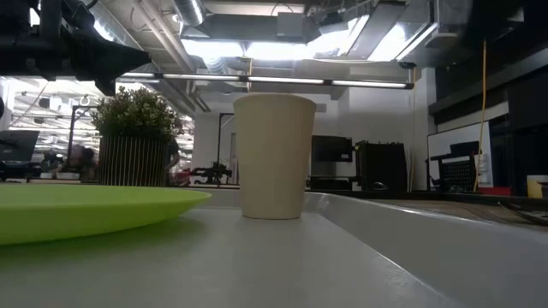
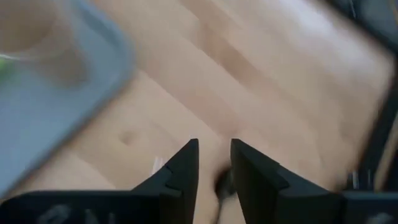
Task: Pick and place plate/cup/fork/spoon on tray
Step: Put the spoon on the right side of the light green plate on the serving tray
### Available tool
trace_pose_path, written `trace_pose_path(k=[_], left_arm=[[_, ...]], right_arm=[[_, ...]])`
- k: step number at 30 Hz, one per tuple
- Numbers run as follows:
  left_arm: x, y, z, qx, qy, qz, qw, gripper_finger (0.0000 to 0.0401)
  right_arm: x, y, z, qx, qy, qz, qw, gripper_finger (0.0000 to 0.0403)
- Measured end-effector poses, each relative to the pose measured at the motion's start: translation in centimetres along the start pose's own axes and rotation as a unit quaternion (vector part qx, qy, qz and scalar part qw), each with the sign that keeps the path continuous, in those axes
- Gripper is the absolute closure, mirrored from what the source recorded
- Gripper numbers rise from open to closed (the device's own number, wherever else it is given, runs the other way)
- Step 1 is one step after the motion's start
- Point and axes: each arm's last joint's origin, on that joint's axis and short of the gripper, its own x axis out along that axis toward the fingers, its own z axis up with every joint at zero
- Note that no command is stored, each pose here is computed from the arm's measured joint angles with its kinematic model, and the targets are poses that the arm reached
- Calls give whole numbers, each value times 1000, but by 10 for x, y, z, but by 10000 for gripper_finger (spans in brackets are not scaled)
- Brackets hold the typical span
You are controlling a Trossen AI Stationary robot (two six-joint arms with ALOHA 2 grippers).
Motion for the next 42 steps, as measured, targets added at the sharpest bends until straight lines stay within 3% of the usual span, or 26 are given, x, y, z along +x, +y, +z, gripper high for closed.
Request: trace_pose_path(k=[2, 5, 8, 19, 25, 30, 42], left_arm=[[0, 0, 0, 0, 0, 0, 1000, 401], [0, 0, 0, 0, 0, 2, 1000, 401], [0, 0, 0, 0, 0, 4, 1000, 401], [0, 1, 0, 0, -1, 11, 1000, 401], [0, 1, 0, 0, -1, 15, 1000, 401], [0, 1, 0, 0, -1, 15, 1000, 401], [0, 1, 0, 0, -1, 16, 1000, 401]], right_arm=[[13, -8, -11, 59, 37, -8, 998, 306], [32, -14, -25, 100, 88, -33, 991, 306], [47, -14, -38, 98, 119, -49, 987, 306], [79, -6, -60, 128, 141, 9, 982, 306], [92, -14, -73, 157, 184, -27, 970, 306], [99, -13, -82, 166, 187, -2, 968, 306], [120, -26, -95, 159, 199, -23, 967, 306]])
